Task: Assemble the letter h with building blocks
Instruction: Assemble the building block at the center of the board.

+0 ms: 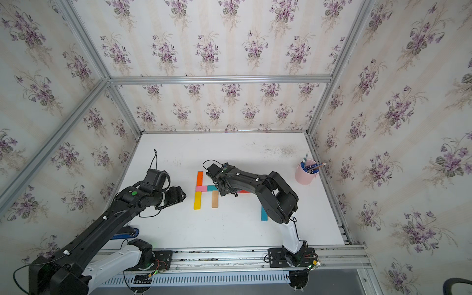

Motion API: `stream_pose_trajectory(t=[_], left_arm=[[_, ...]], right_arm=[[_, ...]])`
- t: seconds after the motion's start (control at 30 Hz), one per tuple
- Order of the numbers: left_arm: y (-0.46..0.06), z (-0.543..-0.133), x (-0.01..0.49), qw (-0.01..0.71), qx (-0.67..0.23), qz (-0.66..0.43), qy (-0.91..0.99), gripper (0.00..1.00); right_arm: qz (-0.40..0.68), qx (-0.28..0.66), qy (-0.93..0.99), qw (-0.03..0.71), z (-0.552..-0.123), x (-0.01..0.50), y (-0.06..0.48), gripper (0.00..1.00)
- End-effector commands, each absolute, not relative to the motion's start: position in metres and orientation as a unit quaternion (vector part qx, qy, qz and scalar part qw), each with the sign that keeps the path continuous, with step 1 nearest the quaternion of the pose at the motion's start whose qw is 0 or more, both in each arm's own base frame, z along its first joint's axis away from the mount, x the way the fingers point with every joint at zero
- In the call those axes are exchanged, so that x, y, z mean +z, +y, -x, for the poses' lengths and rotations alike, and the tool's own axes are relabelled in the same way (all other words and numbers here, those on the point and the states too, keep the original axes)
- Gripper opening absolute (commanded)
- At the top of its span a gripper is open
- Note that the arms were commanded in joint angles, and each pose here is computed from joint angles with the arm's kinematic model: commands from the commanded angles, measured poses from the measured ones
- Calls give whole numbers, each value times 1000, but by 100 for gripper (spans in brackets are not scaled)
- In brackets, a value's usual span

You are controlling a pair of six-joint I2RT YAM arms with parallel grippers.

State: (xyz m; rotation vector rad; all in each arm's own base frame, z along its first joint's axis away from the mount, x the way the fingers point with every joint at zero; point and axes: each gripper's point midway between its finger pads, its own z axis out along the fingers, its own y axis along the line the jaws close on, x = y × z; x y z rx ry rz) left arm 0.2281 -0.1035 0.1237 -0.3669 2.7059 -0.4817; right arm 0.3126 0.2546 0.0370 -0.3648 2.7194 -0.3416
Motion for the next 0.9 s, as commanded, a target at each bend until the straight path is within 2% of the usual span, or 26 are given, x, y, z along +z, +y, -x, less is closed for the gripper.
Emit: stream_pose_trajectory(t=[0.0,0.47,0.73,0.87], left_arm=[[-104,-230,125,188,-172,126,959,75],[-103,-228,122,186,-171,125,959,75],[-103,-228,122,186,-171,126,959,75],[-103,-228,125,188,-172,126,959,75]], right_arm=[[127,-131,965,187,-313,35,251,92],[112,-127,967,189,-318,37,247,88],[107,-88,969,207,-321,58,257,88],[57,-30,976,207,-327,72,239,89]])
